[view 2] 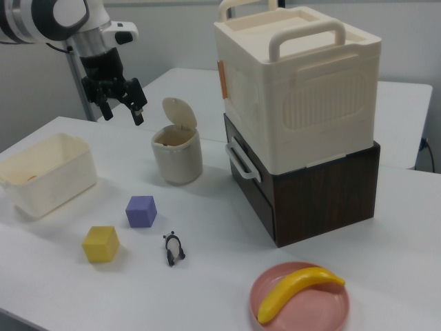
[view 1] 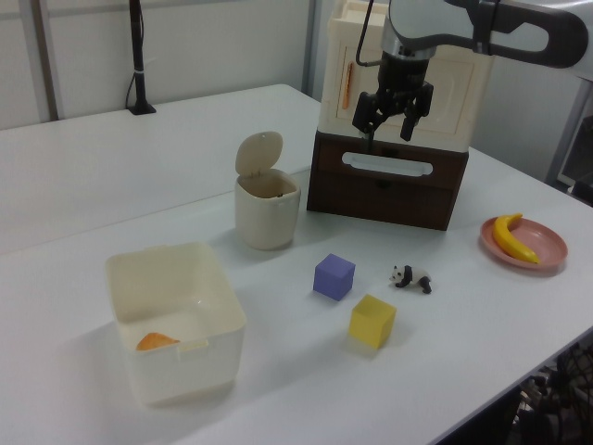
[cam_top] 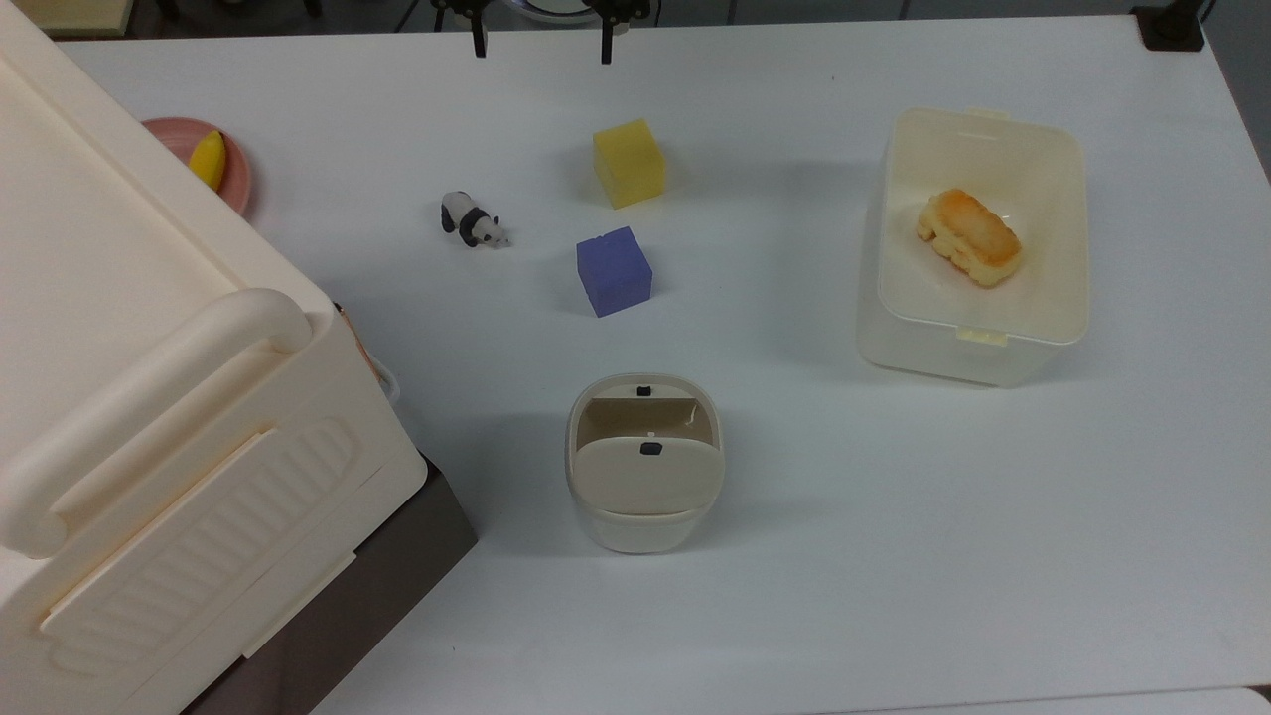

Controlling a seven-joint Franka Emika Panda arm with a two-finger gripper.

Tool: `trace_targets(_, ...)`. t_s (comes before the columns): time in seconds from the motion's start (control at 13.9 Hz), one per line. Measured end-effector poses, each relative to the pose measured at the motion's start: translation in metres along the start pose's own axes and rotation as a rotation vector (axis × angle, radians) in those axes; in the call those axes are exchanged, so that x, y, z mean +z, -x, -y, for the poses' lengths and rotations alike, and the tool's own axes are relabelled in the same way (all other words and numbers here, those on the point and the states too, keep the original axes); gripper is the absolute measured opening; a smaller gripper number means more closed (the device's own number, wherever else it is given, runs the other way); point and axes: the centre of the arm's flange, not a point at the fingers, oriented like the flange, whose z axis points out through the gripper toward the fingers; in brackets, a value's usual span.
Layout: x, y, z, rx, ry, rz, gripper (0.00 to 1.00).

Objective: Close the trash can
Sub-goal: 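Move the gripper toward the small cream trash can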

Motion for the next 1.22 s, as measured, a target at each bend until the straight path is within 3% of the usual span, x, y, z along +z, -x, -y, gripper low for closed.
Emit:
trace_targets(0.58,-0.001,-0.003,0.0,-0.035,-0.001,-0.02,1.0)
trace_targets(1.22,0.003,-0.046,0.002,-0.041,-0.018,-0.277,1.0)
